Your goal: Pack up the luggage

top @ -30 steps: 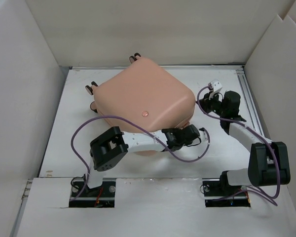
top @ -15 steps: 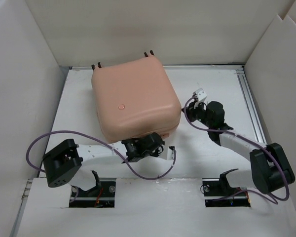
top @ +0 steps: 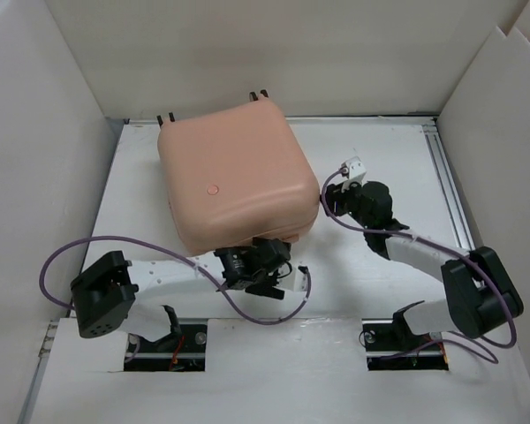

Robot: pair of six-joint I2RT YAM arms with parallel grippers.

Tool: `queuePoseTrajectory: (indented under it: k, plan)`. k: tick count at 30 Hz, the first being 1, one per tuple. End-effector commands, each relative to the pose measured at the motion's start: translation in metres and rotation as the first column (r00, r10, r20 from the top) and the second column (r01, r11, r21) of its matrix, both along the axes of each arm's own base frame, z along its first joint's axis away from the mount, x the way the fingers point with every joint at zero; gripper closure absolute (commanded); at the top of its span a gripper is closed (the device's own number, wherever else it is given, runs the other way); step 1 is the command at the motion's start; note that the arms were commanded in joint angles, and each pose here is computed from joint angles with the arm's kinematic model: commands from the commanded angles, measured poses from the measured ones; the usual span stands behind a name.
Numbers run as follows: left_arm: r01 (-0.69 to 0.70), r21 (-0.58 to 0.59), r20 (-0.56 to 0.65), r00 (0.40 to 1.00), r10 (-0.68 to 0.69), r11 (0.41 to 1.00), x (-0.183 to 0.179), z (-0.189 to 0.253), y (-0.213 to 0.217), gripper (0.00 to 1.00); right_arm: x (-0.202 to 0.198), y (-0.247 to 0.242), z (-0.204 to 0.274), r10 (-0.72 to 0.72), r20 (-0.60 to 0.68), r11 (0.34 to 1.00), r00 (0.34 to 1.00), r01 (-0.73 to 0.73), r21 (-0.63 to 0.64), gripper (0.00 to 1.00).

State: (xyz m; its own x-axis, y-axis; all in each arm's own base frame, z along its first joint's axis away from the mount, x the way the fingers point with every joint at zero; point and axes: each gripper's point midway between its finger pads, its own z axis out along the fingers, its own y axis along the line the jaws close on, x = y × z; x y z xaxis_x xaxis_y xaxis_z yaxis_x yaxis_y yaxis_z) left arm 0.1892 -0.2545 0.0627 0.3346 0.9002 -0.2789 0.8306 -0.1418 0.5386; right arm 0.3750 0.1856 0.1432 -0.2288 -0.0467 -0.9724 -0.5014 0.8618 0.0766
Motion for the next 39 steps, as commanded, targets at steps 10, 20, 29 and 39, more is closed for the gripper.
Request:
queuePoseTrajectory:
  k: [10,20,29,39]
  plan:
    - [-0.434,-0.459,-0.045,0.883,0.468,0.775,0.098,0.235,-0.011,0.00,0.062,-0.007,0.099,-0.081,0.080,0.989,0.994,0.090,-0.115,0.29]
    - [-0.847,-0.530,-0.388,0.206,0.898,-0.035,0.236,0.233,0.270,0.00,0.101,0.026,0.077,-0.083,-0.006,0.988,0.997,0.081,-0.135,0.29]
    - [-0.982,-0.175,-0.513,0.032,0.858,-0.068,0.232,0.038,0.281,0.00,0.084,0.063,0.037,-0.014,-0.136,0.996,0.991,0.003,-0.084,0.30]
    - [-0.951,-0.213,-0.574,0.306,0.760,0.222,0.252,0.035,0.184,0.00,0.034,0.062,0.045,-0.068,-0.101,0.997,0.993,0.070,0.016,0.30]
